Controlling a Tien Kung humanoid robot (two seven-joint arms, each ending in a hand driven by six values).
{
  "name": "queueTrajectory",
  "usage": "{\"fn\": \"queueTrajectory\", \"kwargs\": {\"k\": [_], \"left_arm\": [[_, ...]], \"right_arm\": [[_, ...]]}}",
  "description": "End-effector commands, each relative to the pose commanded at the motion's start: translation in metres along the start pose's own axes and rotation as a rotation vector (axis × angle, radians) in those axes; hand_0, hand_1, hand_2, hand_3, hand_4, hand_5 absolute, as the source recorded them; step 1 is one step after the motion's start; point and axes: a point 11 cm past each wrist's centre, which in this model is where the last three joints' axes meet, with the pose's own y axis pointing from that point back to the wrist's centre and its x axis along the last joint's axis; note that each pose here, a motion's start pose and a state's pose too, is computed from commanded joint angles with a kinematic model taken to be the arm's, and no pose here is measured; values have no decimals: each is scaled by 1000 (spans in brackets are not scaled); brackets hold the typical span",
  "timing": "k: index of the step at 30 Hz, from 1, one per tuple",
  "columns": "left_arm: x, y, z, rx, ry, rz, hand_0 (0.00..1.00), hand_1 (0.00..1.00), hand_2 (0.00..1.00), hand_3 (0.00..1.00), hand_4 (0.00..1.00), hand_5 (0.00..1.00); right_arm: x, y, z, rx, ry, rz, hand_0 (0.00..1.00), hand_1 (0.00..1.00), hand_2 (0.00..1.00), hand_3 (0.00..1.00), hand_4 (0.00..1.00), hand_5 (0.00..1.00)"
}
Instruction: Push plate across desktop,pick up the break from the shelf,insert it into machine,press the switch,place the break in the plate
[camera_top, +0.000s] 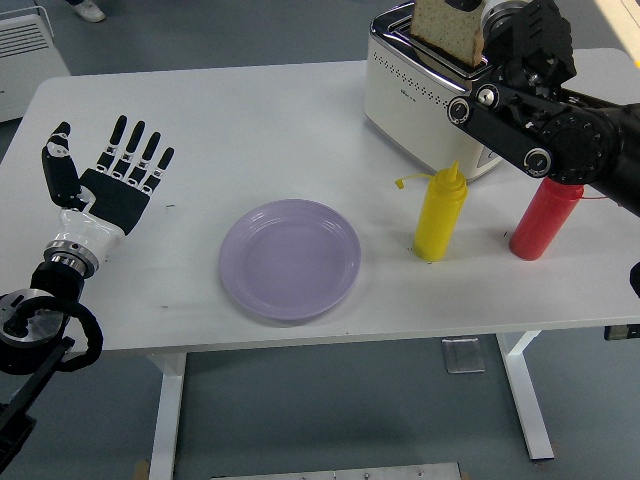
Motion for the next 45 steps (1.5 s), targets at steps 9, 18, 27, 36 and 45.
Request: {"fn": "queueTrajectory", "kwargs": {"k": [9, 18, 27, 36, 45], "left_arm": [[-1, 0, 0, -1, 4, -2, 822, 754, 727, 729, 718, 998], [-9, 2, 2, 1, 0, -31, 822, 755, 728, 730, 718, 998], [-11, 3, 1, 4, 1, -37, 822, 755, 728, 731, 719, 998], [-13, 4, 0, 8, 2, -42, 822, 754, 728, 731, 718, 998], [-13, 4, -2, 13, 5, -42, 822, 755, 728, 731, 719, 998]], "right_arm": [[-7, 0, 11, -42, -15, -4, 290, 416, 513, 492, 323, 2], [-19, 5, 18, -55, -25, -33, 290, 419, 521, 500, 303, 2], [-27, 8, 25, -74, -36, -72, 330, 500, 556, 525, 440, 2], [-33, 10, 29, -88, -35, -104, 411, 527, 571, 535, 458, 2], [-40, 12, 32, -96, -35, -160, 515, 603, 622, 566, 508, 2]]}}
